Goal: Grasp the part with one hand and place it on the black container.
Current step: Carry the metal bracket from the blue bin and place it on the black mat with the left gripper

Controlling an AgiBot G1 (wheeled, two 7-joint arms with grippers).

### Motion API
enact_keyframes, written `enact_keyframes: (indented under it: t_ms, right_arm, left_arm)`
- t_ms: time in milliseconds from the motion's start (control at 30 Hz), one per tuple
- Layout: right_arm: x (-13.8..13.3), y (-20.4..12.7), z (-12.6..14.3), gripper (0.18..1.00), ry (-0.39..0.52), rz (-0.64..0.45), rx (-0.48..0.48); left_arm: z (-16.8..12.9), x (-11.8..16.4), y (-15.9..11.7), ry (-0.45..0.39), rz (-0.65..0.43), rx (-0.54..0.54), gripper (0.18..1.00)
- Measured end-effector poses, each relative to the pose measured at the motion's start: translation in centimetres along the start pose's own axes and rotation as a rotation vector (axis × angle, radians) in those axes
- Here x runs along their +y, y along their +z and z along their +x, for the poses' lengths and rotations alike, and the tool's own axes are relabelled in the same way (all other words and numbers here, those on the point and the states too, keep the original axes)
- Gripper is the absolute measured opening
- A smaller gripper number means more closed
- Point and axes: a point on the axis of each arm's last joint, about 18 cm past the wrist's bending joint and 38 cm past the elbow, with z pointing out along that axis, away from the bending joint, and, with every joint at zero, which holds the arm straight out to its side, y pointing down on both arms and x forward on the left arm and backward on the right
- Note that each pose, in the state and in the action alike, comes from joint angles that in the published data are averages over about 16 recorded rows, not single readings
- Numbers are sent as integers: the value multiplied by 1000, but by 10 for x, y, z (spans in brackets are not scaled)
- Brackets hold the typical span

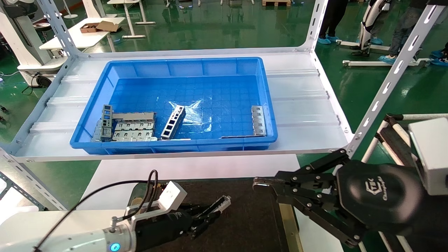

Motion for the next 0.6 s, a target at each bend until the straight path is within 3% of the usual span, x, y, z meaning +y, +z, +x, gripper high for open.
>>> enact_keyframes:
  t_ms: [300,600]
  right_arm:
    - [0,0,0,191,0,0,0]
    - [0,0,0,191,0,0,0]
  left_arm:
    - [2,22,51,-227,52,-209,348]
    - [6,29,94,-421,93,-344,348]
